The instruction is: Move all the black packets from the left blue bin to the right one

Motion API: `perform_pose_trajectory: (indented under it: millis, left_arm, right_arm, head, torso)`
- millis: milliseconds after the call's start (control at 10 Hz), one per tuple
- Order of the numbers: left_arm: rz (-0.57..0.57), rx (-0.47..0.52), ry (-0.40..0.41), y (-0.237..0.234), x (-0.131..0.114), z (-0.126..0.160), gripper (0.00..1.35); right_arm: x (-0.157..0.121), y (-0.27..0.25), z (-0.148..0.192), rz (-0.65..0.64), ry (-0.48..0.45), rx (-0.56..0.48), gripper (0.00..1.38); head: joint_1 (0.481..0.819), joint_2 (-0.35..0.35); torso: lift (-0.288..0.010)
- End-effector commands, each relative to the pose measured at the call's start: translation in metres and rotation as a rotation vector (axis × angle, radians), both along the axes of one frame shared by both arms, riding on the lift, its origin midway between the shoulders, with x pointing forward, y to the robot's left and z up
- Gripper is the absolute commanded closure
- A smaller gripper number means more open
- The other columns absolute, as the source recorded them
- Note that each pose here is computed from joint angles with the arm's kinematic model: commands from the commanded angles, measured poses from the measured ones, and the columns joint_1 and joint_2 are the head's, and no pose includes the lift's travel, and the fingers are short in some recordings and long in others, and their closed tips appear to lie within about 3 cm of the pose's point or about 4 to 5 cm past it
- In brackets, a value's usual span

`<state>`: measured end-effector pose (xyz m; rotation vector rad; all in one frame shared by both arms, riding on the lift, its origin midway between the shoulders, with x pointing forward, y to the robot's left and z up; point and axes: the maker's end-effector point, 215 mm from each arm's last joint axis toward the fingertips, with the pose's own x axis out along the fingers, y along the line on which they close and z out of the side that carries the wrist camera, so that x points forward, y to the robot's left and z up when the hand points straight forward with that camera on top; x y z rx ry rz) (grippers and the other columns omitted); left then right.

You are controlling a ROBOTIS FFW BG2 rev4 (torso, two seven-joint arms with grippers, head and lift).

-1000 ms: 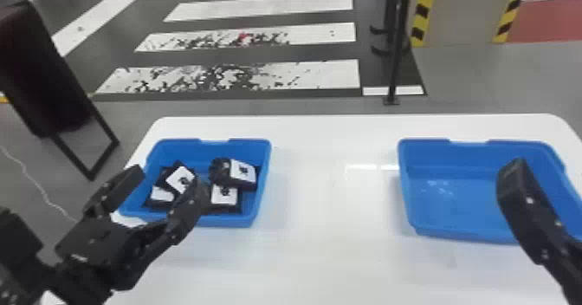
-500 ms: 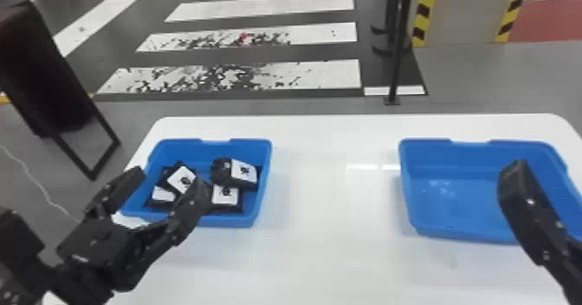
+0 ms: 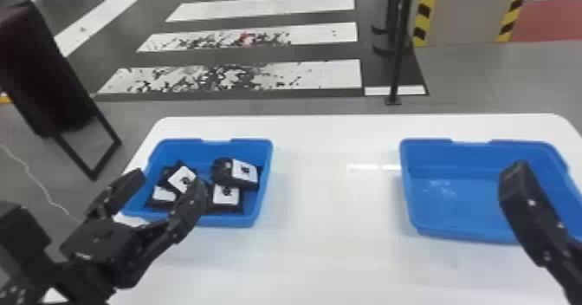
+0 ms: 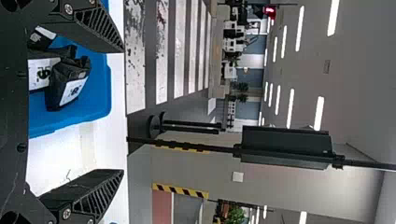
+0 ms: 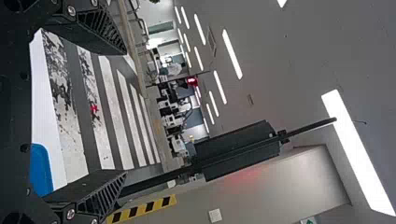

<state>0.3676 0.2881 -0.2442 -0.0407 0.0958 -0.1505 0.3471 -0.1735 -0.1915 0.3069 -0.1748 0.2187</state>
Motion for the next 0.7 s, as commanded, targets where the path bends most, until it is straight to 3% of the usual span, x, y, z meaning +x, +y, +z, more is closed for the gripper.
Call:
perform_pose_trajectory:
  millis: [0,600]
  left_arm:
    - [0.026,0.004,0.026,0.013,0.006,-0.008,0.12]
    - [0.091,-0.070,0.177,0.046,0.060,-0.078,0.17]
  right_arm:
    - [0.000,0.000,0.000,0.002,0.000,-0.001,0.12]
    - [-0.001,0.000,-0.004,0.003,0.011,0.010,0.12]
  head:
    - [0.695,0.180]
    - [0.695,0.225]
  torso:
    - [-0.140]
    - [-0.140]
